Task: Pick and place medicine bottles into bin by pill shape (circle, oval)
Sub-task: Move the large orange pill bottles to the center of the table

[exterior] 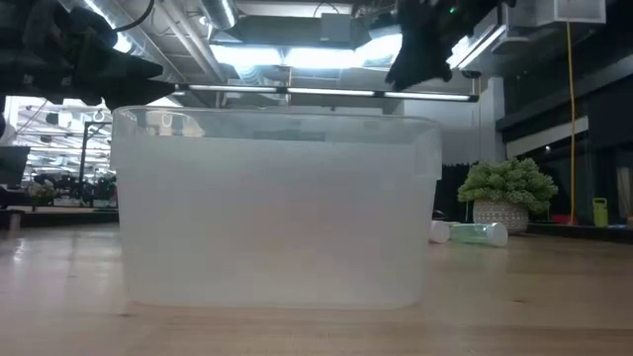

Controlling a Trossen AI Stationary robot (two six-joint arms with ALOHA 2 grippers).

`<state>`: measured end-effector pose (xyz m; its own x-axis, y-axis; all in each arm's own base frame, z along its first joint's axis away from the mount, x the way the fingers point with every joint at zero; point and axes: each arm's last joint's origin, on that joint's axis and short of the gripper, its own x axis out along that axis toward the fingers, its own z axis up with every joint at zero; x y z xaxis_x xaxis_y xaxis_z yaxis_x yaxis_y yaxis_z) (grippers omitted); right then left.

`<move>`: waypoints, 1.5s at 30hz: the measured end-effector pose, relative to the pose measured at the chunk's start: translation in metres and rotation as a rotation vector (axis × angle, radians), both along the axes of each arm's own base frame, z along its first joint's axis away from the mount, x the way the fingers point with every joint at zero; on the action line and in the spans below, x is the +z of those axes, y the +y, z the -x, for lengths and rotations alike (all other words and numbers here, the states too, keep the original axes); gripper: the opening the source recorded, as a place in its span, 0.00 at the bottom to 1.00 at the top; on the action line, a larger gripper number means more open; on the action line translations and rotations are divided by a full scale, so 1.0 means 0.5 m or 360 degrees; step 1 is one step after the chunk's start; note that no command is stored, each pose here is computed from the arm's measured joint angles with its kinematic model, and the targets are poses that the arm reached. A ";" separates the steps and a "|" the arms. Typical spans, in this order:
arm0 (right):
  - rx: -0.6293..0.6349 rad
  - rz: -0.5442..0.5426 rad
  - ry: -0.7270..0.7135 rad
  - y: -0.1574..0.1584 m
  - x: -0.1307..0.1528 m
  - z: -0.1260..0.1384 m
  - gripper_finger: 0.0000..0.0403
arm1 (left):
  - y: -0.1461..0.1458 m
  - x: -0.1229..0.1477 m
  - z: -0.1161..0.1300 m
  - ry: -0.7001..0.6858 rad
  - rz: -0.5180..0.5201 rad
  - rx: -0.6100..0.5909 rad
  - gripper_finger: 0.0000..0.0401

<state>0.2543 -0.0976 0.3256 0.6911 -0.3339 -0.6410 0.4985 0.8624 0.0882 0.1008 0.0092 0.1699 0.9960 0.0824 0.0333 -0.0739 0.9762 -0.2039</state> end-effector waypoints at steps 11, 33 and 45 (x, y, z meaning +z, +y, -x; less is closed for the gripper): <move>-0.0097 -0.0234 0.0240 0.002 -0.054 -0.014 0.40 | 0.000 0.000 0.000 0.0000 0.0001 0.0000 0.43; 0.0094 -0.0148 0.0314 0.034 -0.057 -0.021 0.40 | 0.000 0.000 0.000 0.0006 -0.0071 0.0008 0.43; 0.0095 -0.0145 0.0315 0.034 -0.057 -0.021 0.40 | 0.003 -0.001 0.000 0.0020 -0.0097 0.0096 0.43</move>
